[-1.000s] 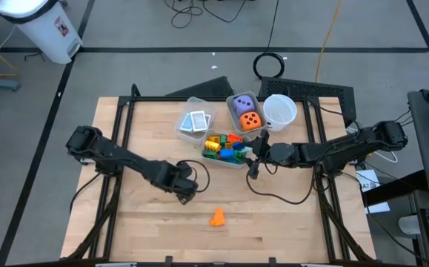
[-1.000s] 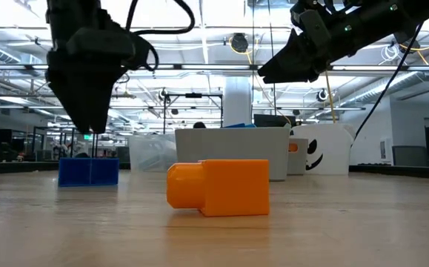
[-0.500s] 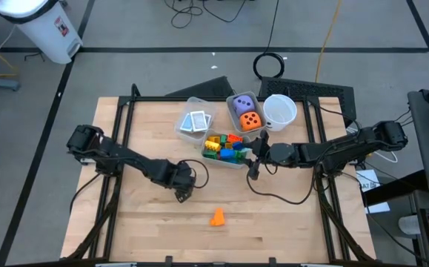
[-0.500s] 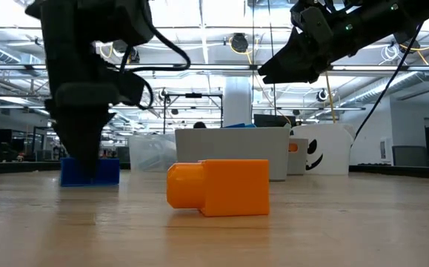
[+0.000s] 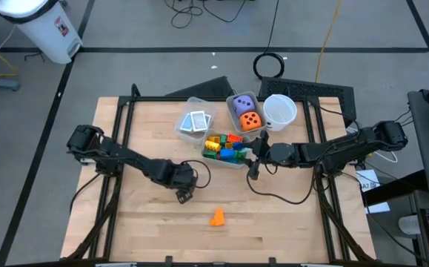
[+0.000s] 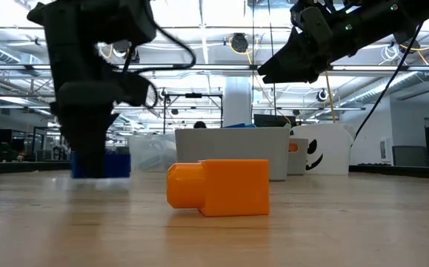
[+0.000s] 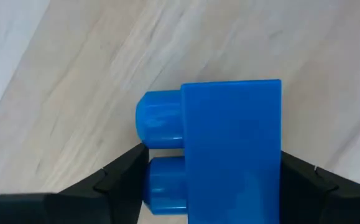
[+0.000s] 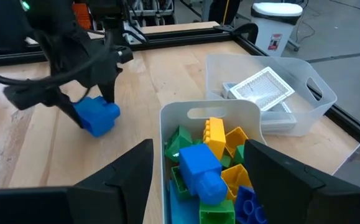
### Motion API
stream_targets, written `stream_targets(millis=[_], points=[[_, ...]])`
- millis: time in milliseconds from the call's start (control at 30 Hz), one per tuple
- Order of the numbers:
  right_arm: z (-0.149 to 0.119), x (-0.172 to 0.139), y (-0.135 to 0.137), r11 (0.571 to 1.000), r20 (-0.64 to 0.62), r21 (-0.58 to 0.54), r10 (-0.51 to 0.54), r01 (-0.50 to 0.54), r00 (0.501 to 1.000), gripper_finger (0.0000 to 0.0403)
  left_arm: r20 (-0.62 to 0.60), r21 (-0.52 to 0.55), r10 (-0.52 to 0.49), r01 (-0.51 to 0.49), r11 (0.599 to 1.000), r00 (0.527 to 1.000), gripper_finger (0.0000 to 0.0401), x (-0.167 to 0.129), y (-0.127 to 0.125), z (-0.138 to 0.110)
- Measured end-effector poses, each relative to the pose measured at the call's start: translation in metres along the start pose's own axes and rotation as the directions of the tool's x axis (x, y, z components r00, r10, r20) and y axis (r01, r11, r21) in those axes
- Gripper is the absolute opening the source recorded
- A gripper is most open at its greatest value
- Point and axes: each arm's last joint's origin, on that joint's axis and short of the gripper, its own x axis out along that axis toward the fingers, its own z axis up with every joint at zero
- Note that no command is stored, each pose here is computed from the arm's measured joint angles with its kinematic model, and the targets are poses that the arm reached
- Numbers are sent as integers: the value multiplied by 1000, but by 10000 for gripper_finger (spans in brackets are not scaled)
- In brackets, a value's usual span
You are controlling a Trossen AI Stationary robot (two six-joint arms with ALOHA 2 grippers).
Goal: Pick & Place Toys
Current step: Put the blue game piece into the bottom gray bin
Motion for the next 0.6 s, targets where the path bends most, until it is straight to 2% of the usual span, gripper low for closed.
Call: stream_targets(millis=[233, 400, 500, 600], points=[[1, 0, 0, 1000, 7, 2, 0, 0, 1000, 226, 140, 80, -24, 12, 997, 990, 268, -31, -17, 29], [1, 0, 0, 1000, 7, 2, 0, 0, 1000, 226, 300, 127, -14, -26, 992, 954, 268, -66, -24, 62], [1, 0, 0, 1000, 7, 2, 0, 0, 1000, 226, 391, 115, 11, -61, 992, 920, 273, -81, -20, 82], [1, 0, 0, 1000, 7, 2, 0, 0, 1000, 226, 443, 85, 8, -51, 995, 897, 282, -83, -8, 101]])
